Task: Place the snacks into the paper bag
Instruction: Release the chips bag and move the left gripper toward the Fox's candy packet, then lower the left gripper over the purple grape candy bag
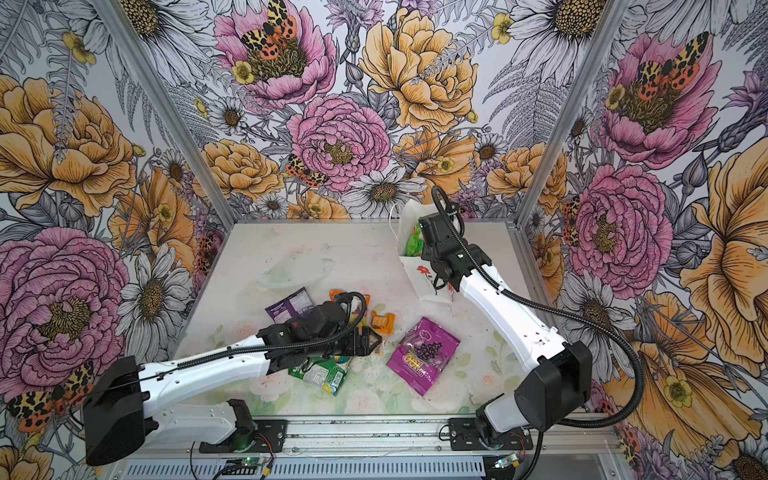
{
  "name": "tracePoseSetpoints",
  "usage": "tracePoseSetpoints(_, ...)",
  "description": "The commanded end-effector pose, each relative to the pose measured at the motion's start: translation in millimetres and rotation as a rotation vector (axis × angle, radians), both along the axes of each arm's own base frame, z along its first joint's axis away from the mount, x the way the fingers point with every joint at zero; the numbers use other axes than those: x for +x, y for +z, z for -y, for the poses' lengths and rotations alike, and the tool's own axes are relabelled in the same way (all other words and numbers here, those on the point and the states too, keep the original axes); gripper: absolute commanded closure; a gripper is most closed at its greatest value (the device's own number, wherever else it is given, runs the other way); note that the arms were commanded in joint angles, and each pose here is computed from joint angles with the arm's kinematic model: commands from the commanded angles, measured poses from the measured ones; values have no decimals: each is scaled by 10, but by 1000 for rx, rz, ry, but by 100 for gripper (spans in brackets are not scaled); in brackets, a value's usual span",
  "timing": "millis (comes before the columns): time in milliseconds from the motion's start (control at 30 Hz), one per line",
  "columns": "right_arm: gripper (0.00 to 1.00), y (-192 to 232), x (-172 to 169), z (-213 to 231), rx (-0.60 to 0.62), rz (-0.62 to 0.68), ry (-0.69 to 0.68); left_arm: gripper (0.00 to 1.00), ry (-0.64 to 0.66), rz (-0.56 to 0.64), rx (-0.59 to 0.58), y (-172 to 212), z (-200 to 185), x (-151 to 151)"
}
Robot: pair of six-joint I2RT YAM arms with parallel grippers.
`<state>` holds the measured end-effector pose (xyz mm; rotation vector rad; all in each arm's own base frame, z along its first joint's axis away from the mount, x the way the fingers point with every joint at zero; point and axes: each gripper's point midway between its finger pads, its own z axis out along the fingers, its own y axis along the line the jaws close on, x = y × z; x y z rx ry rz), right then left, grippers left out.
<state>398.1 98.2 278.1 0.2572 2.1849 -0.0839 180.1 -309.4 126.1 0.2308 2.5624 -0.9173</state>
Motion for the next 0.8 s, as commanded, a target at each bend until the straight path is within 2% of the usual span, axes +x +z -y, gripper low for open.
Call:
tracePoseSetpoints(0,100,128,-47,57,24,42,-13,7,-119,22,7,-108,146,-220)
tracePoseSetpoints(133,100,99,-74,69,28,37,-14,6,-223,26,71,-298,273,-433)
tracePoseSetpoints(300,100,82,-104,91,27,35,-17,3,-287,16,138,-530,451,-481)
tracePoseSetpoints(633,100,63,-150,162,21,32,-26,1,-312,74,219,-715,723,-266)
tracePoseSetpoints(767,100,46,-157,162,24,28,-24,3,-233,90,240,-754,688,5)
